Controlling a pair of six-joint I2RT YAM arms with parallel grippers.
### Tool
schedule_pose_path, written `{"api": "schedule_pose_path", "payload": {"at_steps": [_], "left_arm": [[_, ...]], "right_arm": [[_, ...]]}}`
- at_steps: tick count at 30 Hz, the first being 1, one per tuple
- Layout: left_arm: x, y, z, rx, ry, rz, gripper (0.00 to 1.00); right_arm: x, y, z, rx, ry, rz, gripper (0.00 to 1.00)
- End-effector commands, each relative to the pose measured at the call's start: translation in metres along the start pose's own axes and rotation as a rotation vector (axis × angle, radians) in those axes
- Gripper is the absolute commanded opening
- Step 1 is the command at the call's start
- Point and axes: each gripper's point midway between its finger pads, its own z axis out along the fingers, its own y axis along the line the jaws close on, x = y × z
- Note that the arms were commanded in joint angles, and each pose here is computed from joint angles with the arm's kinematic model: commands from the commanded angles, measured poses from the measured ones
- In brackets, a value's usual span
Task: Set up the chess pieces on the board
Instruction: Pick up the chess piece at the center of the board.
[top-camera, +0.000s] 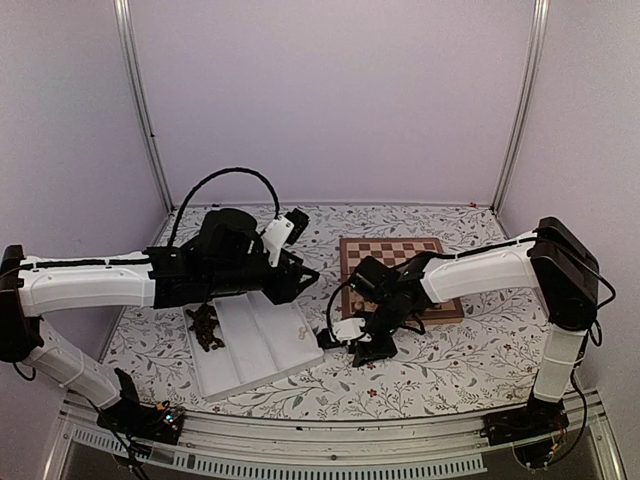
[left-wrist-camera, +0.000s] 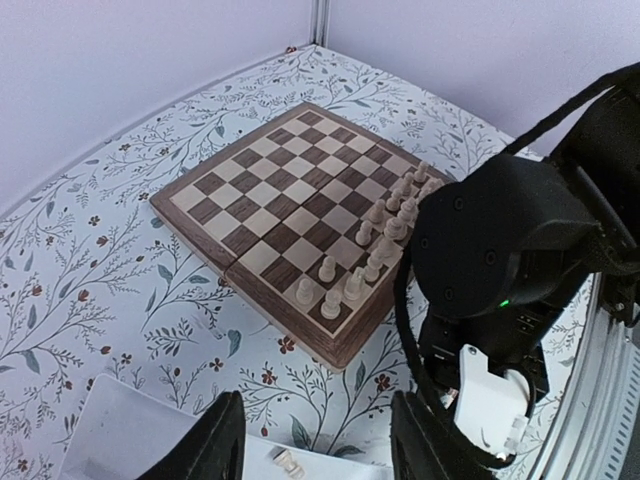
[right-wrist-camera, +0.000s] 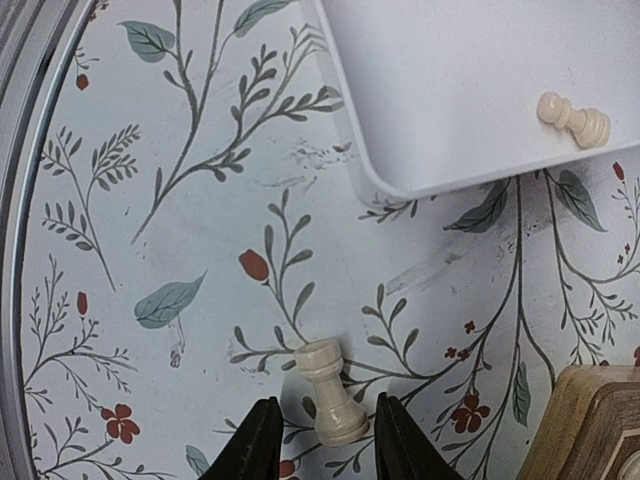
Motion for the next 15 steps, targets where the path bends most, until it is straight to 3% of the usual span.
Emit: {"api": "schedule_pose_path", "payload": {"at_steps": [1,5,10,15], "left_arm": [[-0.006,0.002,-0.001,0.009,-0.024,-0.010,0.51],[-0.006,0.002,-0.002,0.013,-0.025,-0.007,0.51],[-0.009,0.000,-0.001,0.019,-0.028,-0.008,0.51],[-0.018,-0.002,-0.001,0.032,-0.070,-0.010,0.51]], "right_arm": [[0.004,0.000,0.008,-0.014,0.045,0.006,0.34],[0.015,0.003,0.010,-0.013,0.081,0.014,0.31],[0.019,0.007,0.009,-0.016,0.087,0.023,0.17],[0.001,0.010,-0.022,-0.029,-0.049,0.082,0.09]]}}
